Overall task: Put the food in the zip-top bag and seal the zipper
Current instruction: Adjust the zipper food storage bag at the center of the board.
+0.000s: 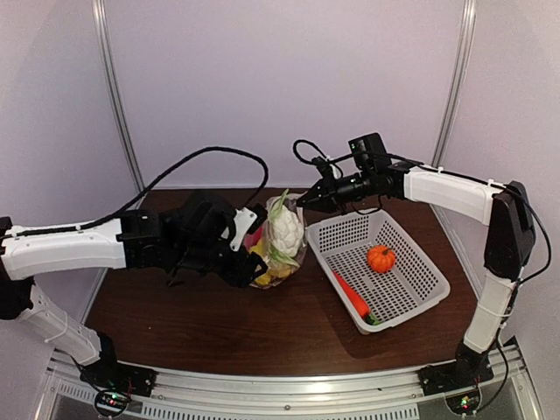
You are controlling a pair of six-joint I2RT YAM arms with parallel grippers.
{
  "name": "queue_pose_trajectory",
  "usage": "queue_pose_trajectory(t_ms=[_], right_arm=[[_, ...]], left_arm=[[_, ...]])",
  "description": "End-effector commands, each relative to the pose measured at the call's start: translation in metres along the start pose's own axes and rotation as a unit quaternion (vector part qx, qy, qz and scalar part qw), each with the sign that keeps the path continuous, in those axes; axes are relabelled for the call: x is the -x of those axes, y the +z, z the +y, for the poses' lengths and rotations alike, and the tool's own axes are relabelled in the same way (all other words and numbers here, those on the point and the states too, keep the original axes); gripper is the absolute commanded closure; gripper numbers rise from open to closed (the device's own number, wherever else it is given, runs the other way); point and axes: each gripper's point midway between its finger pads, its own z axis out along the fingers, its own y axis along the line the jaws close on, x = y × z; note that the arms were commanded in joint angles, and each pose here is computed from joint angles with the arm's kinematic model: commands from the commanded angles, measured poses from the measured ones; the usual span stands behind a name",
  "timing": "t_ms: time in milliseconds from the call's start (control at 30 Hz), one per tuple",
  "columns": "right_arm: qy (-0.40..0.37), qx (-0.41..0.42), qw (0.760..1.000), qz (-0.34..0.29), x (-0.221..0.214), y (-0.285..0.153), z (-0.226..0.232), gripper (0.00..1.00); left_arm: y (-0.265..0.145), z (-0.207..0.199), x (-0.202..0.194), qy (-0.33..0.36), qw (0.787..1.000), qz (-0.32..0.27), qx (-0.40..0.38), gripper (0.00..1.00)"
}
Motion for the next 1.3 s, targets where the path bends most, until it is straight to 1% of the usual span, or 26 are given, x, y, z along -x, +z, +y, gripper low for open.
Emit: queue_pose_trajectory(t_ms=[0, 67, 167, 233, 300, 433, 533, 567, 600, 667, 700, 733, 800, 833, 867, 967, 1000, 1033, 1067, 1133, 1200, 1267], right_arm=[[-0.011, 0.025, 1.0, -0.01, 0.005, -0.003, 0.015, 1.0], [-0.011, 0.024, 1.0, -0.01, 0.004, -0.003, 0.014, 1.0], [-0.008, 0.024, 1.0, -0.01, 0.003, -0.003, 0.012, 1.0], [-0.009, 0.025, 1.0, -0.01, 0.002, -0.003, 0.013, 1.0], [-0.011, 0.025, 1.0, -0.012, 0.003, -0.004, 0.014, 1.0], [-0.012, 0.025, 1.0, -0.013, 0.001, -0.005, 0.014, 1.0], [-0.014, 0.025, 1.0, -0.013, 0.002, -0.005, 0.013, 1.0], [-0.015, 0.026, 0.999, -0.015, 0.003, -0.006, 0.014, 1.0], [-0.017, 0.027, 0.999, -0.02, 0.007, -0.01, 0.016, 1.0], [-0.024, 0.027, 0.999, -0.039, 0.024, -0.023, 0.021, 1.0], [-0.03, 0.022, 0.998, -0.058, 0.039, -0.035, 0.023, 1.0], [-0.04, 0.017, 0.996, -0.073, 0.05, -0.046, 0.026, 1.0], [-0.063, -0.002, 0.993, -0.102, 0.069, -0.065, 0.031, 1.0], [-0.07, -0.008, 0.992, -0.108, 0.074, -0.07, 0.033, 1.0], [-0.075, -0.007, 0.991, -0.109, 0.077, -0.071, 0.035, 1.0], [-0.07, 0.005, 0.991, -0.11, 0.077, -0.073, 0.039, 1.0], [-0.069, 0.006, 0.991, -0.113, 0.076, -0.074, 0.038, 1.0], [-0.067, 0.006, 0.991, -0.114, 0.074, -0.073, 0.036, 1.0], [-0.061, 0.005, 0.992, -0.111, 0.071, -0.072, 0.032, 1.0], [-0.055, 0.005, 0.993, -0.107, 0.068, -0.069, 0.027, 1.0], [-0.052, 0.005, 0.993, -0.108, 0.068, -0.07, 0.025, 1.0], [-0.05, 0.007, 0.993, -0.111, 0.068, -0.07, 0.025, 1.0]], left_arm=[[0.05, 0.014, 0.004, 0.03, 0.995, -0.019, 0.091, 0.44], [0.06, 0.023, 0.001, 0.034, 0.992, -0.016, 0.122, 0.47], [0.079, 0.027, -0.002, 0.047, 0.989, -0.006, 0.14, 0.52], [0.087, 0.034, -0.006, 0.049, 0.985, 0.01, 0.167, 0.56], [0.089, 0.039, -0.005, 0.042, 0.982, 0.01, 0.184, 0.62], [0.087, 0.044, -0.001, 0.033, 0.98, -0.01, 0.196, 0.76], [0.081, 0.046, 0.005, 0.035, 0.98, -0.021, 0.196, 0.93], [0.077, 0.045, 0.011, 0.041, 0.98, -0.024, 0.194, 0.98], [0.07, 0.043, 0.017, 0.044, 0.98, -0.025, 0.192, 1.0], [0.042, 0.031, 0.047, 0.054, 0.983, -0.036, 0.172, 1.0], [0.019, 0.029, 0.057, 0.063, 0.983, -0.026, 0.172, 1.0], [-0.01, 0.022, 0.082, 0.058, 0.985, -0.044, 0.159, 1.0], [-0.059, 0.011, 0.118, 0.047, 0.987, -0.087, 0.125, 1.0], [-0.072, 0.01, 0.126, 0.045, 0.987, -0.105, 0.116, 1.0], [-0.077, 0.01, 0.128, 0.046, 0.986, -0.114, 0.109, 1.0], [-0.061, 0.016, 0.109, 0.053, 0.989, -0.085, 0.105, 1.0], [-0.05, 0.013, 0.101, 0.053, 0.991, -0.078, 0.094, 0.95], [-0.039, 0.012, 0.095, 0.045, 0.992, -0.08, 0.089, 0.8], [-0.027, 0.01, 0.087, 0.036, 0.992, -0.086, 0.083, 0.69], [-0.007, 0.004, 0.078, 0.033, 0.989, -0.125, 0.069, 0.56], [0.01, 0.006, 0.073, 0.026, 0.985, -0.156, 0.073, 0.48], [0.028, 0.015, 0.069, 0.036, 0.981, -0.158, 0.106, 0.46]])
